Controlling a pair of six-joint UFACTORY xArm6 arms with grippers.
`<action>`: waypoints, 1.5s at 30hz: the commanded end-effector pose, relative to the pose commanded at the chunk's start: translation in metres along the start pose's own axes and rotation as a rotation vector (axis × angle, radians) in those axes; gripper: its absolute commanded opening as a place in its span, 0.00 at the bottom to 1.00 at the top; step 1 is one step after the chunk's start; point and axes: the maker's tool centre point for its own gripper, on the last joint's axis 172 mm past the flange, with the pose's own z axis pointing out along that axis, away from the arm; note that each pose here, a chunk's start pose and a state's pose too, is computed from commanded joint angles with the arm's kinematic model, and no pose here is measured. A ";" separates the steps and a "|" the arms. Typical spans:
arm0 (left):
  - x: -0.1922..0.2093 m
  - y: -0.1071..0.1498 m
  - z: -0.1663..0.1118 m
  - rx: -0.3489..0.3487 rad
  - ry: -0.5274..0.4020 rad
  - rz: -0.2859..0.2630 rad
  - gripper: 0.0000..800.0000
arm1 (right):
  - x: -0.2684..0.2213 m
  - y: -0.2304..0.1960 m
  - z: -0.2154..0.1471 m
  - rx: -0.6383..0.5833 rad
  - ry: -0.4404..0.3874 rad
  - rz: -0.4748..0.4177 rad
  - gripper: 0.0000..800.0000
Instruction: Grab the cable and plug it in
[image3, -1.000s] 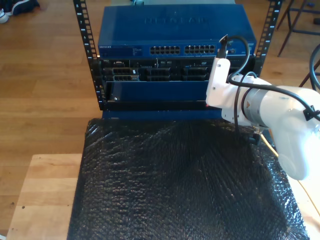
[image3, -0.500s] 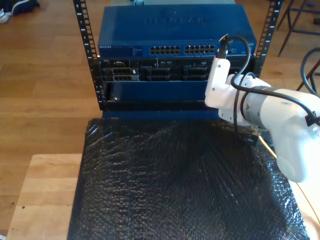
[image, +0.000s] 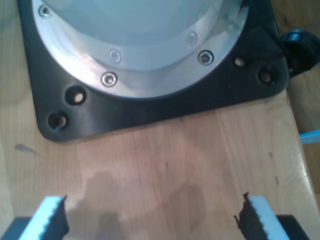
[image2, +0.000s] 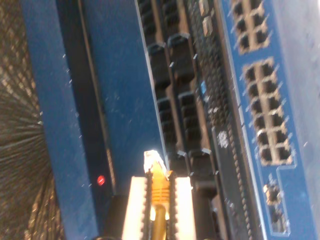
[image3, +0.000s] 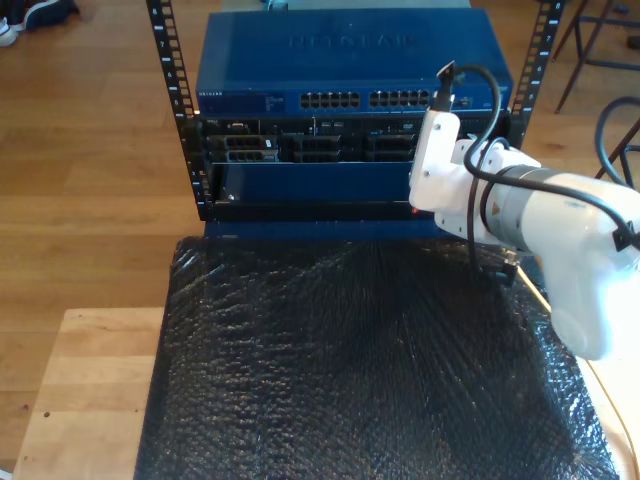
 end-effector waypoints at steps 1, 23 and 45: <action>0.000 0.000 0.000 0.000 0.000 0.000 1.00 | 0.000 -0.002 0.001 -0.001 0.006 -0.010 0.00; 0.000 0.000 0.000 0.000 0.000 0.000 1.00 | 0.017 0.005 0.005 -0.145 0.137 -0.132 0.00; 0.000 0.000 0.000 0.000 0.000 0.000 1.00 | 0.017 0.013 -0.011 -0.252 0.145 -0.103 0.00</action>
